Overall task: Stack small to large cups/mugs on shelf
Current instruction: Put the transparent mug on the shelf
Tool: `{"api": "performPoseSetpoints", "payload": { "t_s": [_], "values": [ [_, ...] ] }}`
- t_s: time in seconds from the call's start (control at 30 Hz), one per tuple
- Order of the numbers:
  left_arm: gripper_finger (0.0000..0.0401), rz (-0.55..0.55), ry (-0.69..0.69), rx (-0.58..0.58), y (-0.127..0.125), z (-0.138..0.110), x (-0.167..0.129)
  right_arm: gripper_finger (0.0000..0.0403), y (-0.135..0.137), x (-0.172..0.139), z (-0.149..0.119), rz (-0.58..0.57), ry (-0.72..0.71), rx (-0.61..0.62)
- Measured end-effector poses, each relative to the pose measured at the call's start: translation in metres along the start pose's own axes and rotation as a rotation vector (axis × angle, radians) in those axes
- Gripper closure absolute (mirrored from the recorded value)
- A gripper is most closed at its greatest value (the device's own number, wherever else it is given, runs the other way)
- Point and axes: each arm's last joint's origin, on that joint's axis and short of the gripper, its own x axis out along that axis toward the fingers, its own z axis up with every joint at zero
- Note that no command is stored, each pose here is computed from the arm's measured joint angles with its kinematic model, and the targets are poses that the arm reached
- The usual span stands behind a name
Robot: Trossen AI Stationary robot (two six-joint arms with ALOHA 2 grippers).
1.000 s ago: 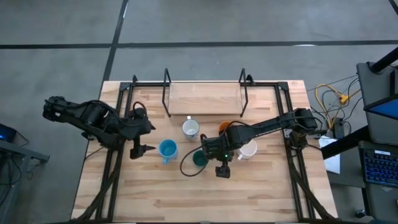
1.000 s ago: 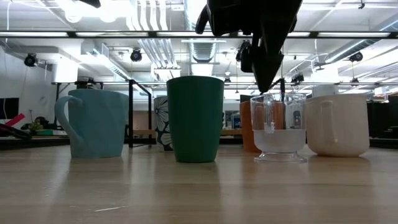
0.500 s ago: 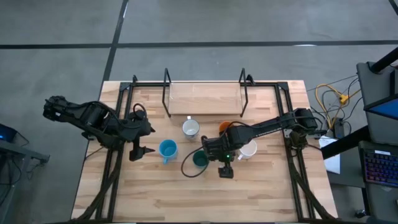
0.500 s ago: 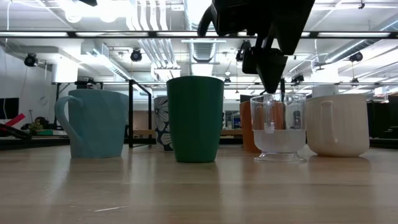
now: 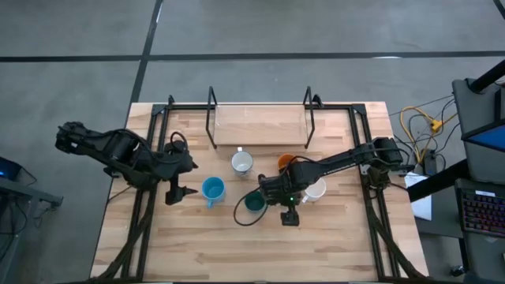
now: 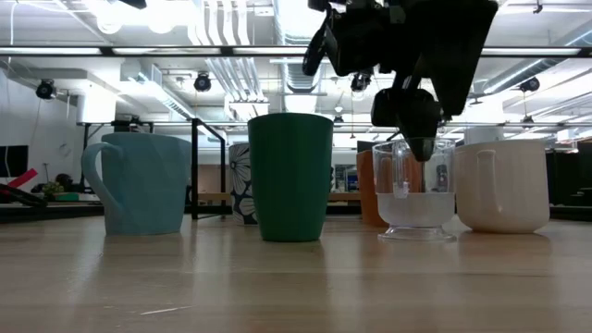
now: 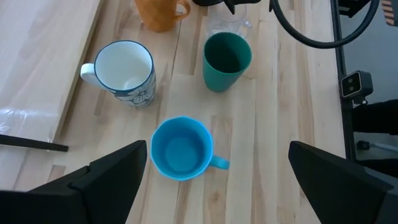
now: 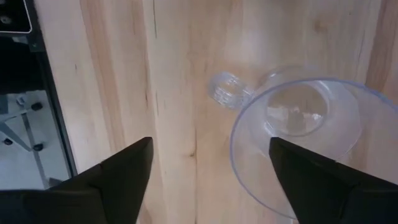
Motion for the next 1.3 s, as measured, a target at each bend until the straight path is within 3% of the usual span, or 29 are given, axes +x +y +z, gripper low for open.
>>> {"api": "performPoseSetpoints", "payload": {
  "t_s": [0.63,1.0,1.3],
  "values": [
    [0.0022,-0.012,-0.025,-0.03,-0.001,0.004,-0.002,0.038,-0.005,-0.002,0.003,-0.079,-0.034,-0.035],
    [0.0022,-0.014,-0.03,-0.032,-0.001,0.004,-0.003,0.0394,-0.004,-0.006,0.002,-0.107,-0.024,0.006],
    [0.0022,-0.01,-0.032,-0.032,-0.001,0.004,-0.002,0.0395,0.021,-0.061,0.013,-0.105,-0.07,-0.066]
  ]
}}
